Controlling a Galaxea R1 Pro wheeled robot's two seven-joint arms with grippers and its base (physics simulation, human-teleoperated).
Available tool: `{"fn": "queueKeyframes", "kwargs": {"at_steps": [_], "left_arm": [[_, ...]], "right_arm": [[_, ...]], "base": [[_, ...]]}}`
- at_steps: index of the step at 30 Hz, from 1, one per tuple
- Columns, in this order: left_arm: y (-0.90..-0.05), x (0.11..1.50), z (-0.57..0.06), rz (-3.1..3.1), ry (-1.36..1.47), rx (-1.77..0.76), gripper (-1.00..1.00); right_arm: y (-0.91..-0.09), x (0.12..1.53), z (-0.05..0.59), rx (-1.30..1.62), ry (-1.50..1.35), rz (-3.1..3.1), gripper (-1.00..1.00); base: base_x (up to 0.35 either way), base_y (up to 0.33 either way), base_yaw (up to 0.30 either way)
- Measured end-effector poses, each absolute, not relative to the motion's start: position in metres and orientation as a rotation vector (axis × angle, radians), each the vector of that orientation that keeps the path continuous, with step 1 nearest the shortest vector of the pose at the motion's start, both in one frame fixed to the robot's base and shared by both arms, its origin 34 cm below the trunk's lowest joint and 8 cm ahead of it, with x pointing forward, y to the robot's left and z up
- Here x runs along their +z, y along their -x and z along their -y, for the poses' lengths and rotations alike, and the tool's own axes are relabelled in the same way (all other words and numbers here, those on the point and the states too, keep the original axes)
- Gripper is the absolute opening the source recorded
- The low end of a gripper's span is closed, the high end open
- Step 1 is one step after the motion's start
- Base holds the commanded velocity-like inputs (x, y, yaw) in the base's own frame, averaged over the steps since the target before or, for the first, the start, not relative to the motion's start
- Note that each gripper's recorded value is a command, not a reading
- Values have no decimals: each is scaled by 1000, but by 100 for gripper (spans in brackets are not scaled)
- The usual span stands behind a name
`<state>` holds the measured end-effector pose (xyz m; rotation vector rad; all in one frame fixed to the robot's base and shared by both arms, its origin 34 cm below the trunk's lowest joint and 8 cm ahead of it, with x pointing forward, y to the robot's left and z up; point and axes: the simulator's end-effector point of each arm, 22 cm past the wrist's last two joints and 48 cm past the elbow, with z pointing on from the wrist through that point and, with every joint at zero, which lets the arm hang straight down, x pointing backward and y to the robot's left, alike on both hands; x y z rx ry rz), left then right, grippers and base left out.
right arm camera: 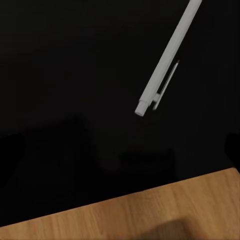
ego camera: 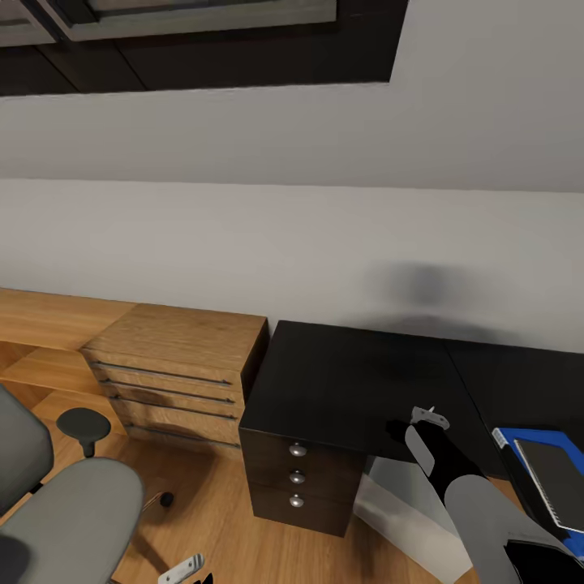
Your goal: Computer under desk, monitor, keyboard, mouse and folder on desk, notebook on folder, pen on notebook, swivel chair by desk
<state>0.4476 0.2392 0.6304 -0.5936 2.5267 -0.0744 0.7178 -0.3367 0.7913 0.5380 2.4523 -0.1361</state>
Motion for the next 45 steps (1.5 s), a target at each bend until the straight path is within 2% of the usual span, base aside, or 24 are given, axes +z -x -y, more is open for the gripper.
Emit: {"fn": "queueKeyframes", "kwargs": {"at_steps": [45], "left_arm": [[-445,639,-240,-2527,593,-72,100]], "right_arm": [[-712,797,340,-110,-610,-2450,100]], "base": [[0,0,0]]}}
